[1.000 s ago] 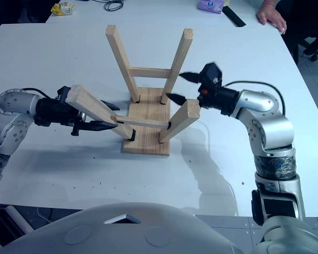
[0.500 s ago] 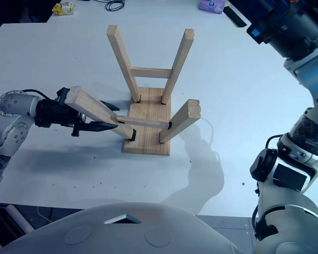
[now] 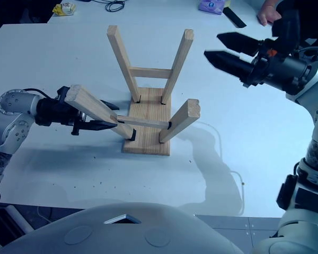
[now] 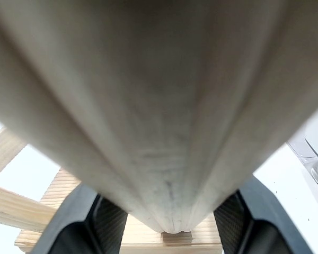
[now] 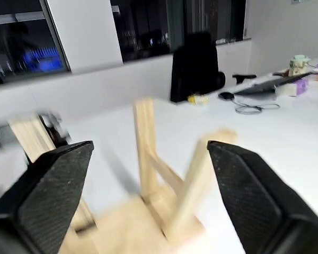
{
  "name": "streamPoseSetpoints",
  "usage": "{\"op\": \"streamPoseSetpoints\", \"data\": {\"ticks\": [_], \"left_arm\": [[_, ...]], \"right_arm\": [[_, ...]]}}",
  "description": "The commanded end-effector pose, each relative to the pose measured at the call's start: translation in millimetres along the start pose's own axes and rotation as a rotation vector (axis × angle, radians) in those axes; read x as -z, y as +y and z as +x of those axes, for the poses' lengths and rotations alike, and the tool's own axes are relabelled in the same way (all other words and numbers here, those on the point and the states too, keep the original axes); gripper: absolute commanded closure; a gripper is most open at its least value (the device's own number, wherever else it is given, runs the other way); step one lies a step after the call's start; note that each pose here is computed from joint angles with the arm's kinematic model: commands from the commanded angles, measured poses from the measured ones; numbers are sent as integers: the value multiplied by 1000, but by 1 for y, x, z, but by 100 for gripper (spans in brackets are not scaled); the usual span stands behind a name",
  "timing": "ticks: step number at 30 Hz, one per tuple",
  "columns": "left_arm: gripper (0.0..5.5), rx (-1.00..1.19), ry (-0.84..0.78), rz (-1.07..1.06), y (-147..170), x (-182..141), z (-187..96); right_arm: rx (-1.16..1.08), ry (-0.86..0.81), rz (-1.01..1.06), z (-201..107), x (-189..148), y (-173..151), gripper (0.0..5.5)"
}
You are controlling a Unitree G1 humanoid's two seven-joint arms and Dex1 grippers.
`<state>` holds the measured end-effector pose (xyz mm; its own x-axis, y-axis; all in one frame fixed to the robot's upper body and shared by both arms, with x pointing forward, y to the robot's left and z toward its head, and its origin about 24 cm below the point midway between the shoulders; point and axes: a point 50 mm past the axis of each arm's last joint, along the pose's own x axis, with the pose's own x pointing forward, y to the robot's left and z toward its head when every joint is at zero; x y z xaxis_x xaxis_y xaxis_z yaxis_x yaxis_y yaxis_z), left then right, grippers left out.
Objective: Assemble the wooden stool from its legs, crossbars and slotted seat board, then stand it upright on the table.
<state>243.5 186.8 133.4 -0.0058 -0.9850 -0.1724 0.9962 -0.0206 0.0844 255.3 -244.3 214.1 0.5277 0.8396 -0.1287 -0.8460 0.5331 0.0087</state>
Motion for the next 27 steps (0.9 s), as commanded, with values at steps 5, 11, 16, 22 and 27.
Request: {"op": "streamPoseSetpoints", "data": {"ticks": [5,11,16,22,27], "left_arm": [[346,-76,446,-364,-50,103,-21],[346,-128,496,-358,-45,114,-28],[346,-176,547,-348,-35,124,-32],[346,-187,556,-334,-28,123,-34],[346,-210,474,-401,-28,124,-27]], "right_arm": [[-104,476,-388,8,38,11,155],[-128,513,-529,4,25,1,155],[-142,532,-530,28,53,3,155],[-6,370,-445,51,54,15,155],[426,80,-253,86,24,-2,155]]}}
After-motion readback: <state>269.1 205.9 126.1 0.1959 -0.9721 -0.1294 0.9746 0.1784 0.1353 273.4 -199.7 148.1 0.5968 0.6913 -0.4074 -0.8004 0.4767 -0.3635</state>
